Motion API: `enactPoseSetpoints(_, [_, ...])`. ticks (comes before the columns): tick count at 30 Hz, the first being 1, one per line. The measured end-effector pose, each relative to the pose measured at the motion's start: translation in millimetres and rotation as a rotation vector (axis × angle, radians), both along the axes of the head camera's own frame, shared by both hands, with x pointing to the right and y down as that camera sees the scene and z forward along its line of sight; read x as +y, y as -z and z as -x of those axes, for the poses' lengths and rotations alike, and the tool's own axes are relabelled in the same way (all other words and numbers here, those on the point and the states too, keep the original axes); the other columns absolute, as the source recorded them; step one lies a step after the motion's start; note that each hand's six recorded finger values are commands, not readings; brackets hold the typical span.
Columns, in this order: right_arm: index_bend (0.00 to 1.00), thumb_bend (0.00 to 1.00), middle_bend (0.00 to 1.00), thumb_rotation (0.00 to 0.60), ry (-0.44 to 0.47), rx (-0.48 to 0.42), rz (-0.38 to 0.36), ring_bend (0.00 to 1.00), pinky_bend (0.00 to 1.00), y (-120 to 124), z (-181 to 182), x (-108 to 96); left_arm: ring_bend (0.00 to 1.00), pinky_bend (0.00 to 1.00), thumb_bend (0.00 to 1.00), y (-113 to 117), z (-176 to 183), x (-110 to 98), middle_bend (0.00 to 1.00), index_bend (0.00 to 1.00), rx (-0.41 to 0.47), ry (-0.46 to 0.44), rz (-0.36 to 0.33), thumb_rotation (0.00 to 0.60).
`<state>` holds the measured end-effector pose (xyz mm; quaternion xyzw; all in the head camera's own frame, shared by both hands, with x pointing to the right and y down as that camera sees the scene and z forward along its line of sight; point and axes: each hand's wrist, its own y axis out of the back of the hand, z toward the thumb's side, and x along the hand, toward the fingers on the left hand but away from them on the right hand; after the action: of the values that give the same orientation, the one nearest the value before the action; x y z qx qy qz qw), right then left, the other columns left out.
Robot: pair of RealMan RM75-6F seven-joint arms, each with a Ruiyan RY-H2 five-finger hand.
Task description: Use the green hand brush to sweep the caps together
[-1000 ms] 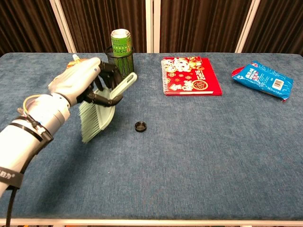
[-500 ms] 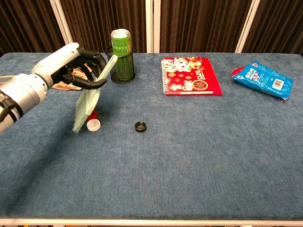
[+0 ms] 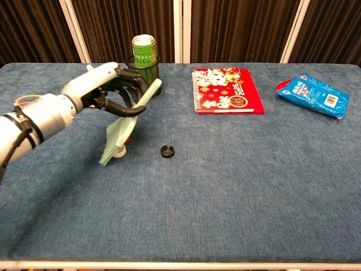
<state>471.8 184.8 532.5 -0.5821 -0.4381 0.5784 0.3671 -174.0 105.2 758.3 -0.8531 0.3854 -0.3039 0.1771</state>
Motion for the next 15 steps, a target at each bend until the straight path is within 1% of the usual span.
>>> enactPoseSetpoints(6, [0.00,0.14,0.00,0.600,-0.005,-0.002,0.001,0.00,0.00,0,-3,1,0.44,0.35,0.40,3,-26,5,0.64,0.57,0.013,-0.031,-0.005,0.600])
enactPoseSetpoints(15, [0.00,0.14,0.00,0.600,-0.012,-0.006,0.000,0.00,0.00,0,-8,3,0.44,0.35,0.40,12,-76,18,0.64,0.57,0.069,-0.096,0.006,0.600])
